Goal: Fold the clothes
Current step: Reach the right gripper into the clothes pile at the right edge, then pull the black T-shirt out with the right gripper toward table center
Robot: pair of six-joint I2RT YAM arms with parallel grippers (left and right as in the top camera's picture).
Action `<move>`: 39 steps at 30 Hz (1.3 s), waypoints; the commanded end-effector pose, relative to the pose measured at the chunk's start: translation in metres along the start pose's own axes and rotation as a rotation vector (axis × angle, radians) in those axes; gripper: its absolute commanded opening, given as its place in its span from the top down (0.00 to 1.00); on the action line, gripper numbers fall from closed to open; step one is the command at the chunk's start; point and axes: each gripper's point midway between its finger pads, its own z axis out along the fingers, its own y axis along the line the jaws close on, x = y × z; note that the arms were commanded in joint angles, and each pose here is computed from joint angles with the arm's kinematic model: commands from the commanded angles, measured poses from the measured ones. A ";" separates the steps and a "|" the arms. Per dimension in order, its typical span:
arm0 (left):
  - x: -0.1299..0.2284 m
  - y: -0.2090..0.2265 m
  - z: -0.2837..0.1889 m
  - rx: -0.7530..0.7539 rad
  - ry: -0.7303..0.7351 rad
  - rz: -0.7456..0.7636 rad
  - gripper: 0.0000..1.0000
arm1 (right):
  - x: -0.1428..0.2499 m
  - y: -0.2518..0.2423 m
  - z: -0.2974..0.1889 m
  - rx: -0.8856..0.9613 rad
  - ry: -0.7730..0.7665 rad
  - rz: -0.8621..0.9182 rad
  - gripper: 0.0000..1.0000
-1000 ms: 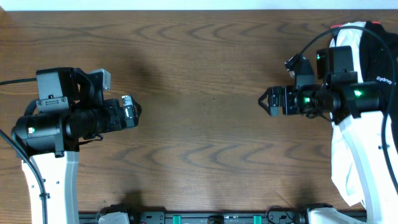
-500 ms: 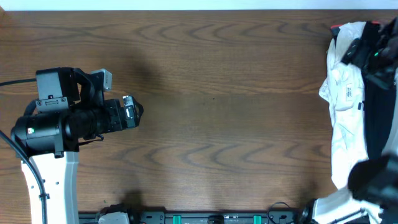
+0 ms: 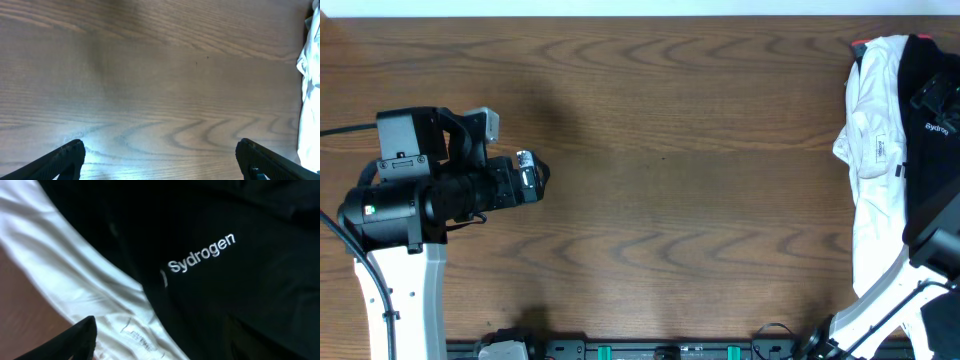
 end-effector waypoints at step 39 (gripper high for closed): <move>-0.040 0.003 -0.081 -0.063 -0.271 0.014 0.02 | 0.247 0.284 -0.195 -0.605 0.098 -0.781 0.99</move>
